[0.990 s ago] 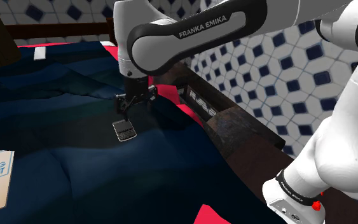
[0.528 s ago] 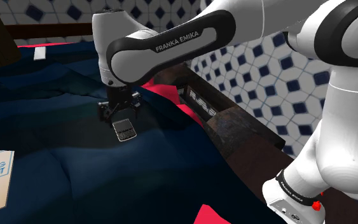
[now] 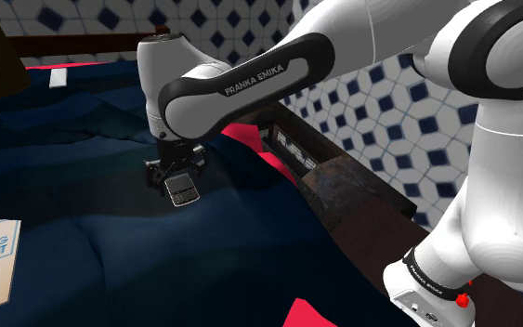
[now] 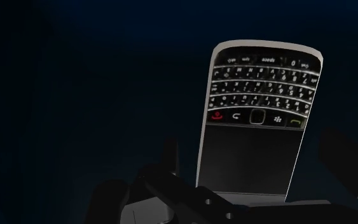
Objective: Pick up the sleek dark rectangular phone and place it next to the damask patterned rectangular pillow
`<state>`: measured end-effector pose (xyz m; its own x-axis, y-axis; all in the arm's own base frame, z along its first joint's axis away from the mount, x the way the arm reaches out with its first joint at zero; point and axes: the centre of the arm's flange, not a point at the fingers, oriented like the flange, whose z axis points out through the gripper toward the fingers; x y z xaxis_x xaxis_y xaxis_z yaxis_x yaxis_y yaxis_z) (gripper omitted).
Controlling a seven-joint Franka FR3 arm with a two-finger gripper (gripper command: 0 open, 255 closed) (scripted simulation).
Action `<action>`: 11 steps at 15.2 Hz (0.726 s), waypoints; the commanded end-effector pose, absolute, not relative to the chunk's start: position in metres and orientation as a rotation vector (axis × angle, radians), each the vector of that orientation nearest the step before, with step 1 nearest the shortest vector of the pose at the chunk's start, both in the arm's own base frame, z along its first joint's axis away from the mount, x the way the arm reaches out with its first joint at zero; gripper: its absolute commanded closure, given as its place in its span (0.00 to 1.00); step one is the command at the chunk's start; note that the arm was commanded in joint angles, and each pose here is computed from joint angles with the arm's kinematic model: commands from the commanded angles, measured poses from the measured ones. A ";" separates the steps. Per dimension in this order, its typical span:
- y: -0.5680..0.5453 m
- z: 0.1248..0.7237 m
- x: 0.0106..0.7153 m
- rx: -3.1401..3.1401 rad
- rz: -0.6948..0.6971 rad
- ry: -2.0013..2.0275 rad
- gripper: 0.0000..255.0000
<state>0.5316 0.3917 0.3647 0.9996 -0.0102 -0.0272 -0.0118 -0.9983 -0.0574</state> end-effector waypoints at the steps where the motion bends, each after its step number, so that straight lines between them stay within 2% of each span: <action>1: 0.392 0.364 0.532 -3.084 0.041 0.017 0.00; 4: 0.392 0.364 0.532 -3.084 0.041 0.017 0.00; 5: 0.392 0.364 0.532 -3.084 0.041 0.017 1.00; 11: 0.392 0.364 0.532 -3.084 0.041 0.017 1.00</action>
<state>0.5321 0.3917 0.3654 0.9996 -0.0105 -0.0256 -0.0120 -0.9982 -0.0580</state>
